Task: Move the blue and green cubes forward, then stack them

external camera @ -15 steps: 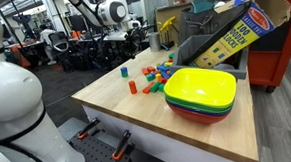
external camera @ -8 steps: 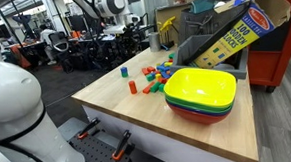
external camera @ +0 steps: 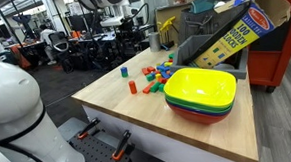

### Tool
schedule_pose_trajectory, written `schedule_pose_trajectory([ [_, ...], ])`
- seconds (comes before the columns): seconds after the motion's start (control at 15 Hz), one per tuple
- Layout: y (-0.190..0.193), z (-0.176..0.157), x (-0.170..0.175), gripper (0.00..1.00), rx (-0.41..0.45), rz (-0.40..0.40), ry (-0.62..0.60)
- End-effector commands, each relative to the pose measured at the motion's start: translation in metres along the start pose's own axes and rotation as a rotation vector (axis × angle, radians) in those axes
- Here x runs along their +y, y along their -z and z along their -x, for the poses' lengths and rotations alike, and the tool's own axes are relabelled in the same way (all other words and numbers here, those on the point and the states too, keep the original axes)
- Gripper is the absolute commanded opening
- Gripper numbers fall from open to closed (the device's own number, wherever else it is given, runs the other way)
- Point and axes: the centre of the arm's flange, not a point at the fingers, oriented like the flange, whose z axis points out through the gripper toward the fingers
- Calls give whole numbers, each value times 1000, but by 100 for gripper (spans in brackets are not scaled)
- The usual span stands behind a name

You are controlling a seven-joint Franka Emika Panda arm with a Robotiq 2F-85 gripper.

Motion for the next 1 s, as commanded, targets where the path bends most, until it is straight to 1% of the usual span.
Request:
schedule_pose_trajectory([
  [0.0,20,20,12,100,-18,-36,-6],
  [0.33,43,31,13,100,-24,-79,-4],
  [0.93,85,72,13,100,-13,-72,22],
])
